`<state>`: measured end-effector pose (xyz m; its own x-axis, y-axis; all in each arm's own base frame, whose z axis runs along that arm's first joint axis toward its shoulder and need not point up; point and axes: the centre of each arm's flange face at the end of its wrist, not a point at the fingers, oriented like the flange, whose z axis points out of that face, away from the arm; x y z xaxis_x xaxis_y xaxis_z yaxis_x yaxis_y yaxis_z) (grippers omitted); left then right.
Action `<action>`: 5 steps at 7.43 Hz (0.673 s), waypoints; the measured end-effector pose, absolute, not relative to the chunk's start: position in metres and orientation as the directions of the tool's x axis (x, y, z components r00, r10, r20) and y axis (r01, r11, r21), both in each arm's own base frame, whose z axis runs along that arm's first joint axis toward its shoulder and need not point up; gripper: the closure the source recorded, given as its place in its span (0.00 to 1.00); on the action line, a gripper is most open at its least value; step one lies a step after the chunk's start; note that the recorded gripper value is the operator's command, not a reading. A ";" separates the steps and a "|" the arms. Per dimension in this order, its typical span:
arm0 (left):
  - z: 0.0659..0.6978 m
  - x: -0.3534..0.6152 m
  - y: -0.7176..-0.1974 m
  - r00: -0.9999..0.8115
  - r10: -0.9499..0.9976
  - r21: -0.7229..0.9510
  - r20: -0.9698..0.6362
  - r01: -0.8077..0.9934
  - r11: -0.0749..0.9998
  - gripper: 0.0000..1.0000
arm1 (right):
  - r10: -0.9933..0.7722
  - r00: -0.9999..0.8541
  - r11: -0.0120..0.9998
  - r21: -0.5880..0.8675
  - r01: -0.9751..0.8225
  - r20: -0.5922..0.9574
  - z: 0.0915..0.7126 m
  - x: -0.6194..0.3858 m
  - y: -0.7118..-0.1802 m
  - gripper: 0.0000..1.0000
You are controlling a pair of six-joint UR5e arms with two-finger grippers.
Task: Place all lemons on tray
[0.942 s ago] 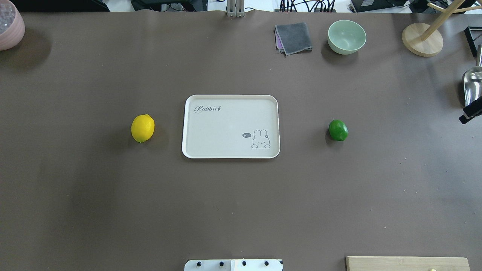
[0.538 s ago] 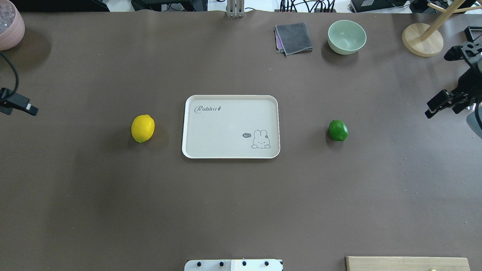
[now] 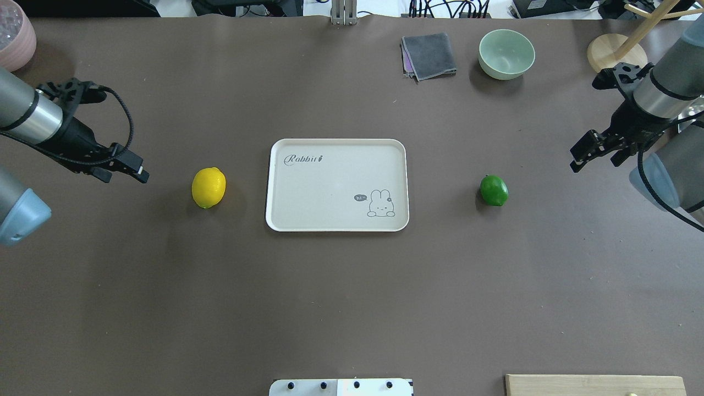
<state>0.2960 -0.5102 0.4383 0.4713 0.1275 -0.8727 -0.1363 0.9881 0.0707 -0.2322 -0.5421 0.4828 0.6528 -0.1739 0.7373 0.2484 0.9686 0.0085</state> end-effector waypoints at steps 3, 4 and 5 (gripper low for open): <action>0.419 0.349 -0.521 0.452 0.093 0.039 -0.887 -0.128 0.991 0.01 | -0.198 0.647 0.961 0.016 0.275 0.736 0.474 -0.256 -0.540 0.00; 0.419 0.363 -0.523 0.439 0.078 0.028 -0.895 -0.117 0.993 0.01 | -0.201 0.648 0.960 0.017 0.278 0.734 0.473 -0.259 -0.540 0.00; 0.419 0.380 -0.521 0.429 0.063 0.021 -0.901 -0.103 0.994 0.01 | -0.203 0.649 0.960 0.018 0.280 0.733 0.473 -0.260 -0.539 0.00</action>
